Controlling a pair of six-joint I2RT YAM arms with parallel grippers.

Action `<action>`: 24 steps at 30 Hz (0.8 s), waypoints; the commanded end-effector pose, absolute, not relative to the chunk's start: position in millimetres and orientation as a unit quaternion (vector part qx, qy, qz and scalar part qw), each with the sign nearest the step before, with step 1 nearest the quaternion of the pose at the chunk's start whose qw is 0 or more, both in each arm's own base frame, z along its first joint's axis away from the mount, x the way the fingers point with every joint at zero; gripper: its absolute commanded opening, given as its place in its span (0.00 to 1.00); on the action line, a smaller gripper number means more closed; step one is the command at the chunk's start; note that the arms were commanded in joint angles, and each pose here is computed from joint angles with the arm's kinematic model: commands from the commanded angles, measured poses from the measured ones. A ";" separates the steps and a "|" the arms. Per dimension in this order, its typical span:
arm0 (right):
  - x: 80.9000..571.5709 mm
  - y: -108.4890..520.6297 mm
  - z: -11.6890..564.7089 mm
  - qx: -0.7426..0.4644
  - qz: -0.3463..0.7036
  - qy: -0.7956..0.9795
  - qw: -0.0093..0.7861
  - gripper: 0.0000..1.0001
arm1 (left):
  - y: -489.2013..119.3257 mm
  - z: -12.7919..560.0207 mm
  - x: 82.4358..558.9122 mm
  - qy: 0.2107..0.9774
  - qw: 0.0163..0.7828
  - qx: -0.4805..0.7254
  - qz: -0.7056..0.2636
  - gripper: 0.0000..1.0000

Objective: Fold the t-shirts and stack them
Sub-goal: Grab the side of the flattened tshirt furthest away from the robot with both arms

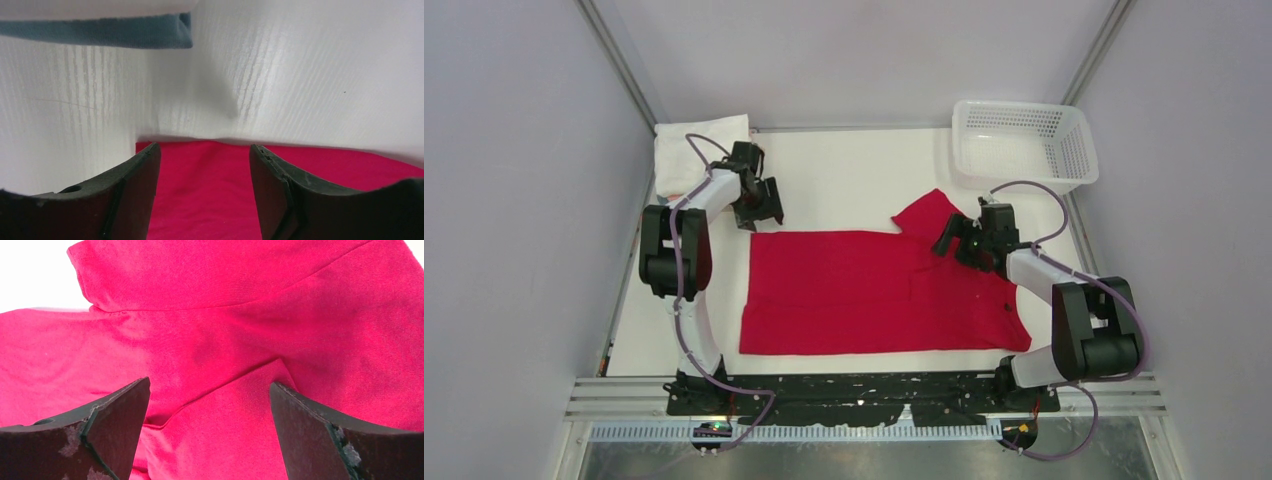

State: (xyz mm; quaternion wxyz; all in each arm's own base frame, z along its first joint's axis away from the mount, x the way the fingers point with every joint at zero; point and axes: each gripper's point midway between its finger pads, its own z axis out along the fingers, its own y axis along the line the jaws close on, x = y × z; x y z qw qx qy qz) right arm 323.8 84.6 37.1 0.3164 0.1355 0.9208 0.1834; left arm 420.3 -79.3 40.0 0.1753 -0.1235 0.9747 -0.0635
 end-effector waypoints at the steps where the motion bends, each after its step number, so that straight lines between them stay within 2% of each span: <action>1: 311.5 71.6 16.7 0.150 0.152 0.937 0.278 0.95 | -96.0 59.3 438.8 0.965 0.211 -0.117 -0.106 0.66; 7: 309.8 58.5 10.4 0.160 0.123 0.941 0.271 0.95 | -112.3 35.5 439.5 0.980 0.170 -0.084 -0.058 0.66; 14: 308.3 51.0 9.1 0.176 0.121 0.941 0.262 0.95 | -105.7 42.1 446.6 0.975 0.188 -0.111 -0.032 0.65; 18: 303.6 45.6 5.9 0.186 0.117 0.943 0.250 0.97 | -111.0 42.3 446.2 0.974 0.186 -0.115 -0.048 0.66; 24: 299.9 27.8 8.3 0.212 0.092 0.938 0.259 0.95 | -110.5 47.8 442.4 0.972 0.196 -0.122 -0.052 0.65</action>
